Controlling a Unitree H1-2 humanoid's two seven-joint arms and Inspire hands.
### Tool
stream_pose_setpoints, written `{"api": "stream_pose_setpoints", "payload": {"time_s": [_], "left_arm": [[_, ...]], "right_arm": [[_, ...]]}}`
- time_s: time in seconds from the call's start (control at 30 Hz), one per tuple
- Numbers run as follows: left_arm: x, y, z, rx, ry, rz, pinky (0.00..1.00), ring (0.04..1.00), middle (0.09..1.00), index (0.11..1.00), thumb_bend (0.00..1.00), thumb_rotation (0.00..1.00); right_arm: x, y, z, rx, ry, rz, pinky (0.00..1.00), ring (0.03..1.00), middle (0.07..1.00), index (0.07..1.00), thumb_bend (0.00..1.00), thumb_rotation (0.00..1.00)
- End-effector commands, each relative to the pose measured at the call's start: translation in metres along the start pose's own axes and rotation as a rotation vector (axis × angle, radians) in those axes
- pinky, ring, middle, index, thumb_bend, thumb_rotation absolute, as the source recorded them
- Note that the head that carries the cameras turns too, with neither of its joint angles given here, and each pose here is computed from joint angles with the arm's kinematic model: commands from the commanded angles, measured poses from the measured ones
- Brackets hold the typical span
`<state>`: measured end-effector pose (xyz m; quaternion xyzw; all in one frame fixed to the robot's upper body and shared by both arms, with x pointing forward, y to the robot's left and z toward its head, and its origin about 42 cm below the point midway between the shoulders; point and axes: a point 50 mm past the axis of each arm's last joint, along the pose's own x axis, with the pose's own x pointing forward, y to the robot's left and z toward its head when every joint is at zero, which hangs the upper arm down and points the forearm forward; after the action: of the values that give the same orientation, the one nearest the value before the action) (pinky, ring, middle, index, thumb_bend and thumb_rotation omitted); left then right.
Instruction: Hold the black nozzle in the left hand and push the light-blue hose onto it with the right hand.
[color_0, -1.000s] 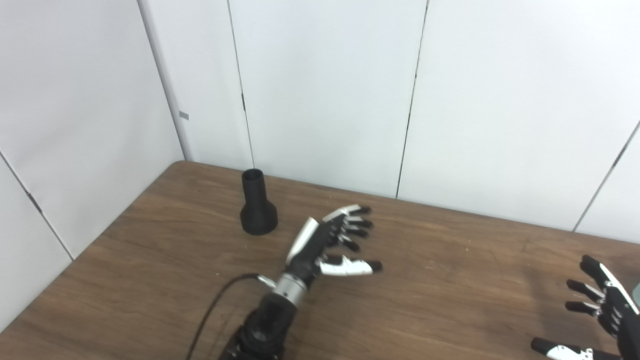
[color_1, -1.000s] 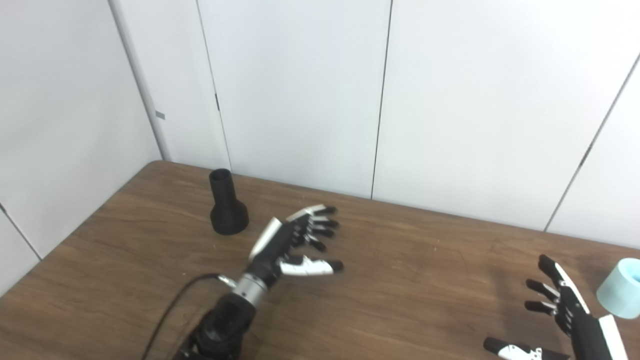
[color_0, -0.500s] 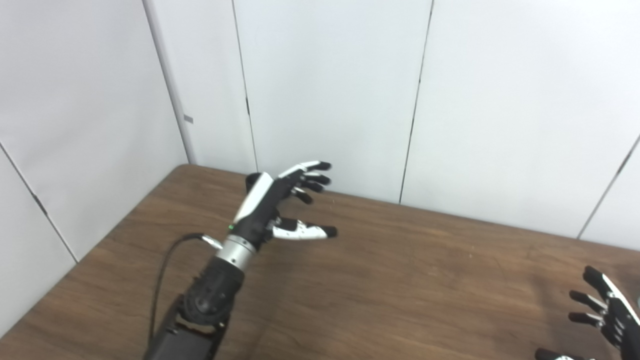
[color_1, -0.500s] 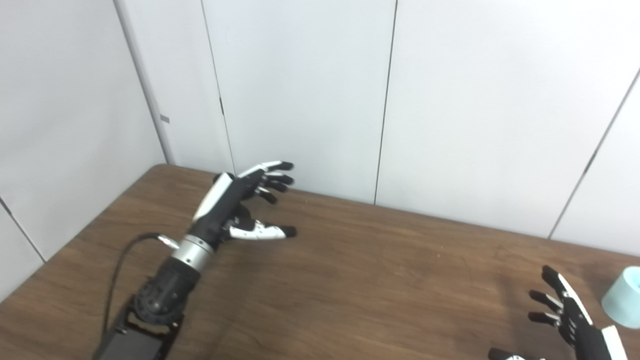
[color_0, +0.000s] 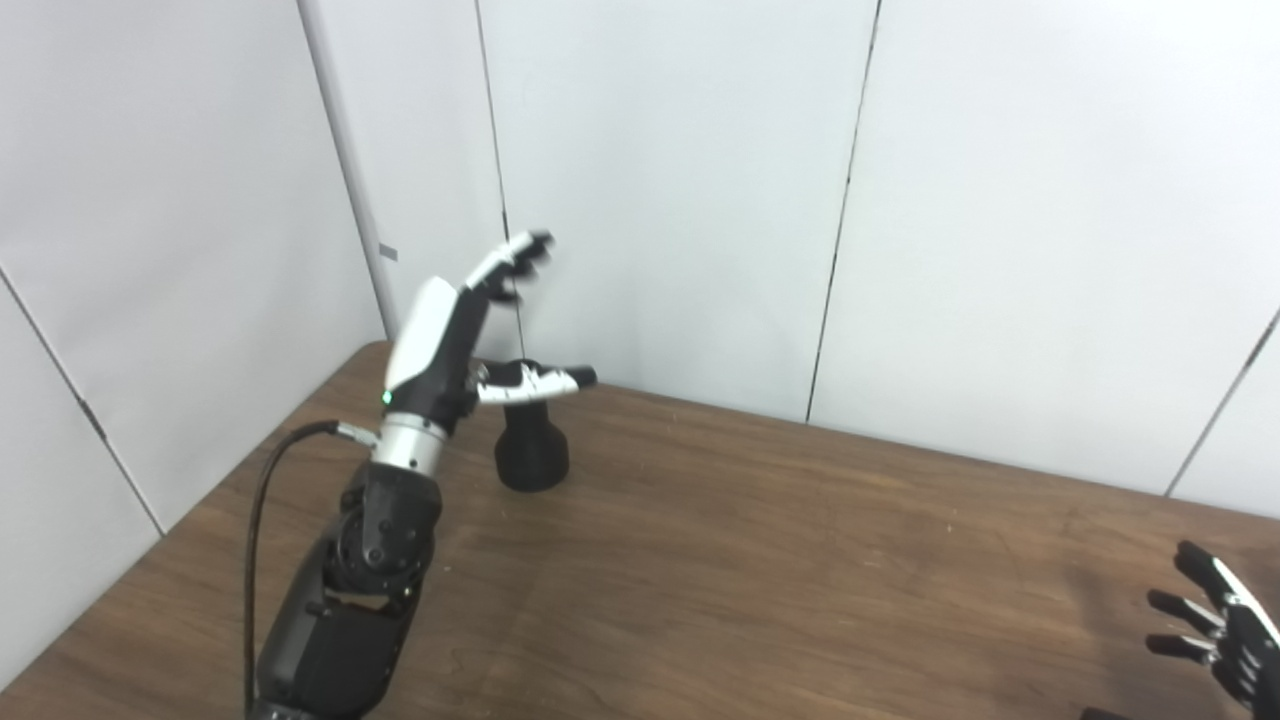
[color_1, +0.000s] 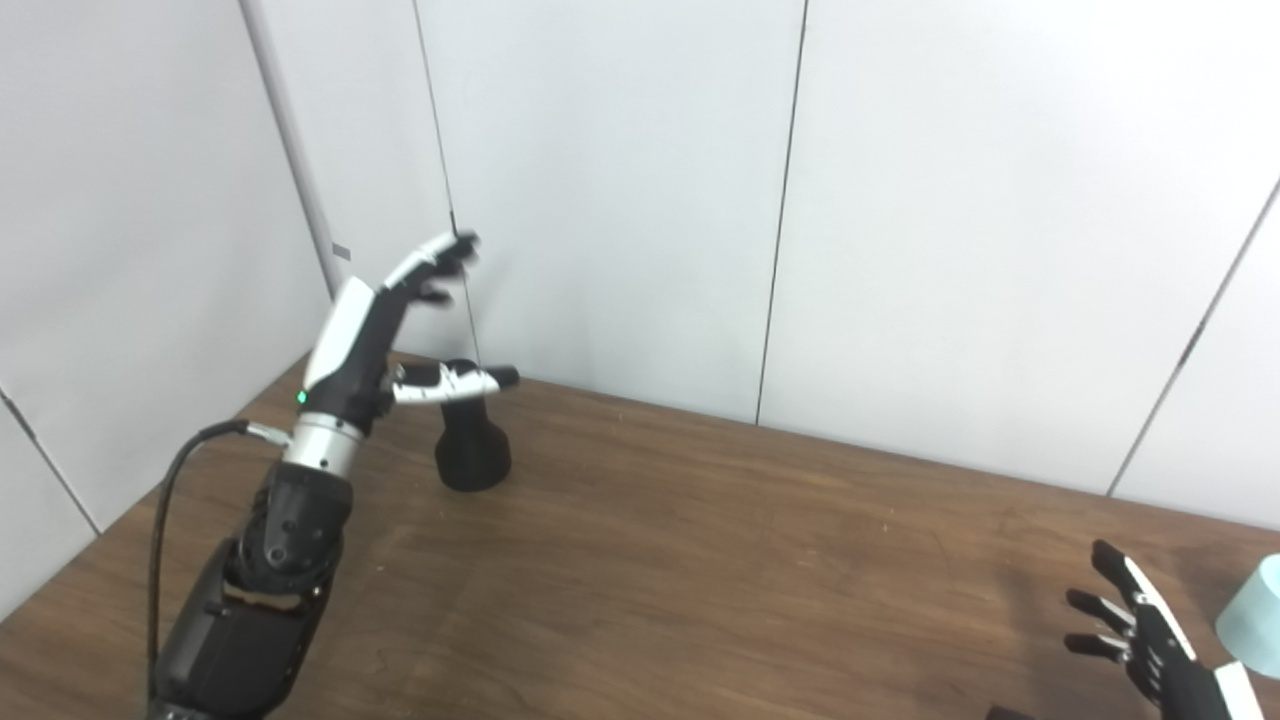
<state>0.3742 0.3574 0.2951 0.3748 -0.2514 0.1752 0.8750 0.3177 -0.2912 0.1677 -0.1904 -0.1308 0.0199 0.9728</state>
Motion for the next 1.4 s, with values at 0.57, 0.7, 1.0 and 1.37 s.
{"api": "stream_pose_setpoints", "payload": {"time_s": [0.57,0.7,1.0,1.37], "left_arm": [[0.010,-0.001,-0.022,0.093,0.328,-0.070,0.99,1.000,1.000,1.000,1.00,0.30],[0.006,-0.009,-0.032,0.085,0.380,-0.094,1.00,1.000,1.000,1.000,1.00,0.30],[-0.006,-0.025,-0.055,0.166,0.482,-0.116,1.00,1.000,1.000,1.000,1.00,0.33],[-0.017,-0.038,-0.059,0.209,0.547,-0.144,0.91,0.986,0.961,0.995,1.00,0.33]], "right_arm": [[0.011,-0.012,0.015,0.006,-0.081,-0.019,0.67,0.831,0.939,0.932,0.65,0.00],[0.010,-0.012,0.015,0.005,-0.079,-0.019,0.68,0.832,0.939,0.931,0.65,0.00],[0.008,-0.015,0.018,0.003,-0.080,-0.017,0.68,0.836,0.941,0.932,0.64,0.00],[0.005,-0.018,0.019,-0.011,-0.083,-0.014,0.69,0.841,0.946,0.935,0.64,0.00]]}}
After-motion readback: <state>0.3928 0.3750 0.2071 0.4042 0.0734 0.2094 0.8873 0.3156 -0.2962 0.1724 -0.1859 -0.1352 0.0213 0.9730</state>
